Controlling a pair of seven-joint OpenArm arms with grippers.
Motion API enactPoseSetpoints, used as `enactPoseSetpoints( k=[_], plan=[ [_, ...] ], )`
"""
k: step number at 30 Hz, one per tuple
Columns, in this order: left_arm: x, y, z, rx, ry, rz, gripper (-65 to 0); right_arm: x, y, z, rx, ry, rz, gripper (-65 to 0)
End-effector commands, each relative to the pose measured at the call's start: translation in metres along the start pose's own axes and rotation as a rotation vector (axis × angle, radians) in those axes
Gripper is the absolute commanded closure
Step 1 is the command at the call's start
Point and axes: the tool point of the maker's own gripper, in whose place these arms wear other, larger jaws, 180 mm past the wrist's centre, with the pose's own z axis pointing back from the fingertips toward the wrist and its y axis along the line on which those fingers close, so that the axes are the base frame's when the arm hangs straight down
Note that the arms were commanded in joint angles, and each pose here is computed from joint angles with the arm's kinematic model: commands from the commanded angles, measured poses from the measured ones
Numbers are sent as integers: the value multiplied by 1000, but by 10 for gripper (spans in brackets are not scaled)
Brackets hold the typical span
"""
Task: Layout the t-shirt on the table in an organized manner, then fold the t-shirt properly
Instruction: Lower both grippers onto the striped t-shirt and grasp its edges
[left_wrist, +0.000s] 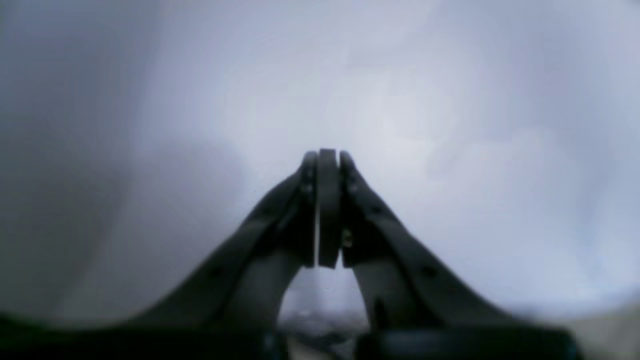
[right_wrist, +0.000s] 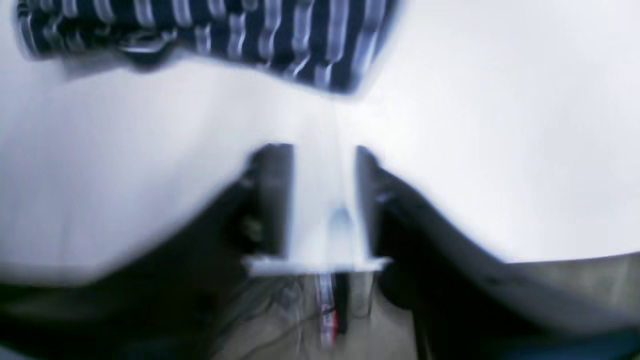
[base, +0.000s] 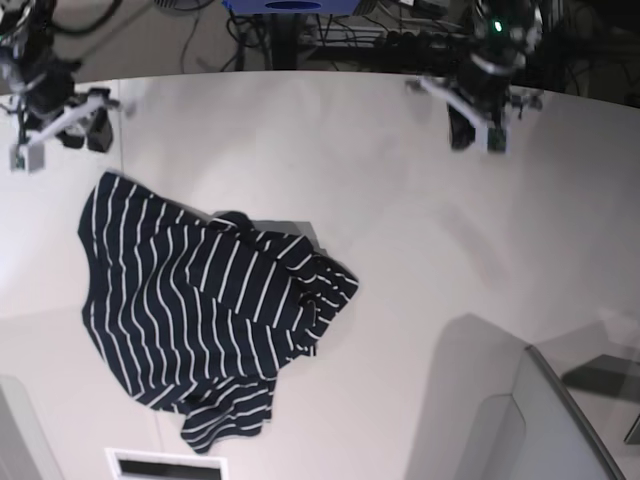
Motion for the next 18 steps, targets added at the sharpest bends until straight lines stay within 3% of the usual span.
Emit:
enactPoseSetpoints(
  k=[1,3,5,9,11,12,18],
  plan=[
    [11,-3,-3,-32,-8,34,0,20,-10,2,-17,-44,-5,-374],
    [22,-19,-13,-135,24,88,0,33,-21,-7,-20,-44,-26,-480],
    [31,-27,-18,-196,32,101,0,42,-30,-13,-18,-67,-54,-519],
    [39,-27,-21,-201,18,105,-13,54,-55,-32,-16,-78,-128,-524],
    [39,-28,-21,-202,18,106,-114,55,-65,-48,0,-51,-169,-524],
    [39,-27,-21,-201,18,105,-123,57,-68,-55,8,-45,-191,-524],
    [36,-23,-22,-191,26,112,-39,68,-72,-79,51,-24,-258,-522]
  ],
)
